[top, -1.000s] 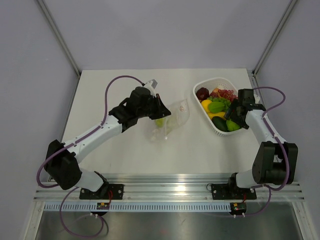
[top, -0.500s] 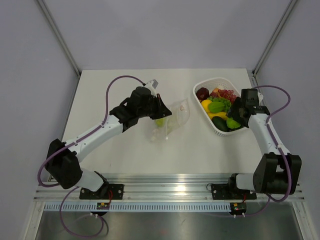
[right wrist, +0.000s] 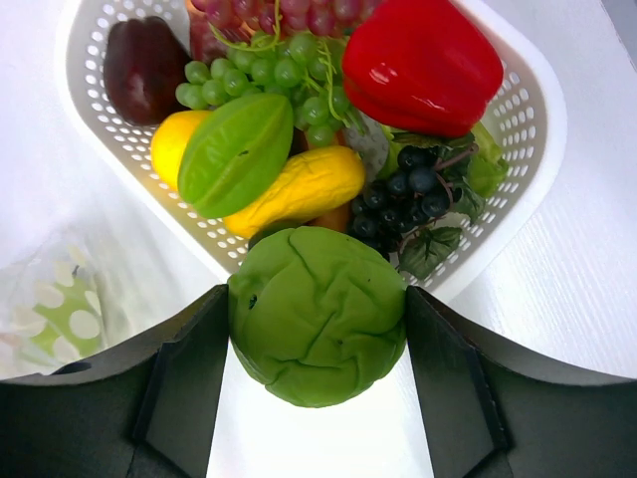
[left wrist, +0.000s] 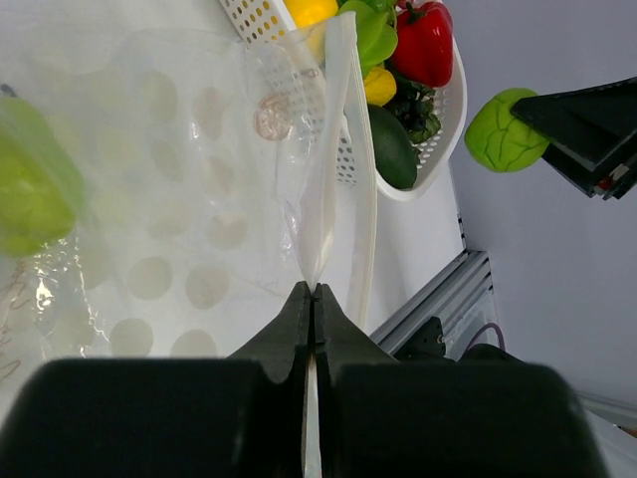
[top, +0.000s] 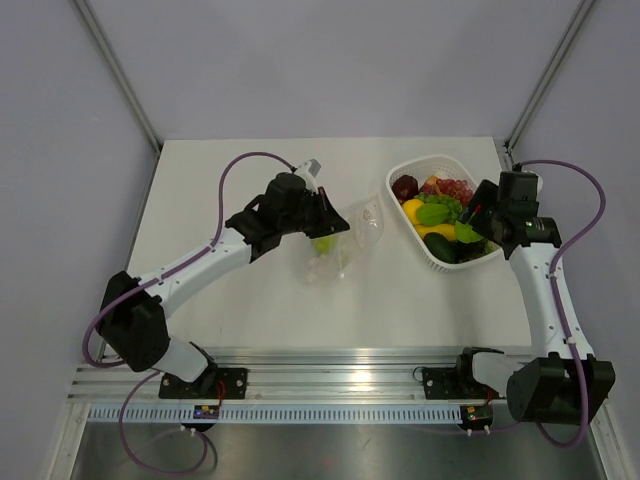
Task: Place the food in the zip-top bag and seal the zipper
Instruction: Pick up the fake fruit from the bin, then place the fake fruit in the zipper food storage bag.
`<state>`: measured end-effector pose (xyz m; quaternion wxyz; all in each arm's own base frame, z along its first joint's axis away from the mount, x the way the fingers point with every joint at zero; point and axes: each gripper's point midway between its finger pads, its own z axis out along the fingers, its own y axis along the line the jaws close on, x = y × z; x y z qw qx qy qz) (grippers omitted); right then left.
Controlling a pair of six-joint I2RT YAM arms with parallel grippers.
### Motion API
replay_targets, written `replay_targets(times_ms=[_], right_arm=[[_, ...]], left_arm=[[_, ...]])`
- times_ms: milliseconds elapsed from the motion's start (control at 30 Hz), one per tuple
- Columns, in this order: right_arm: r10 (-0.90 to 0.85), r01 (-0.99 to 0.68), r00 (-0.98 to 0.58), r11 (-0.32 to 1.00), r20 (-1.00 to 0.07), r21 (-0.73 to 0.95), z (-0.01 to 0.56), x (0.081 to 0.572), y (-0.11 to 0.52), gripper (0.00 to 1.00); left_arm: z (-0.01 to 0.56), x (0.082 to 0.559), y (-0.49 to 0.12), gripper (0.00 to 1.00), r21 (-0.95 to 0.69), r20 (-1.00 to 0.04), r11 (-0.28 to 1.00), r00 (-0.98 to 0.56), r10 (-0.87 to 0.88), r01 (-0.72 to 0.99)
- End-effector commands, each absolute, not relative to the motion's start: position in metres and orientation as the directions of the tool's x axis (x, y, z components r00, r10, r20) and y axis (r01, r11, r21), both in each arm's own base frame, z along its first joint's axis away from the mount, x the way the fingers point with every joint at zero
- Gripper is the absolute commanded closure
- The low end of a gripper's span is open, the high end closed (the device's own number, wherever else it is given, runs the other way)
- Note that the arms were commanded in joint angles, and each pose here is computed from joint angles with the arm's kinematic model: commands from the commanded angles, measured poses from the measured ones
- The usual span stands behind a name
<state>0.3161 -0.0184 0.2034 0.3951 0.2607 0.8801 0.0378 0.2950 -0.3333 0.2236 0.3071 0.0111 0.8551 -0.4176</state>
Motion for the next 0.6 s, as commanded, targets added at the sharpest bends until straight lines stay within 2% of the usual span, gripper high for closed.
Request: replay_targets(times_ms=[0, 367, 567], right_arm=[[0.48, 0.393, -0.521, 0.869, -0.706, 0.3, 0.23, 0.318, -0.016, 0.64], [0.462, 0.365, -0.536, 0.882, -0.707, 0.3, 0.233, 0.329, -0.013, 0.63], [0.469, 0.274, -0.539, 0.883, -0.7, 0.381, 0.254, 0.336, 0.007, 0.63]], left_arm=[[0.239, 0.298, -0.356, 1.0, -0.758, -0.525, 0.569, -0.815, -0.243, 0.319], [0.242, 0.299, -0.408, 1.0, -0.779, -0.498, 0.524, -0.848, -0.181, 0.346], [0.244, 0.301, -0.416, 1.0, -0.781, -0.496, 0.518, -0.85, -0.174, 0.35]])
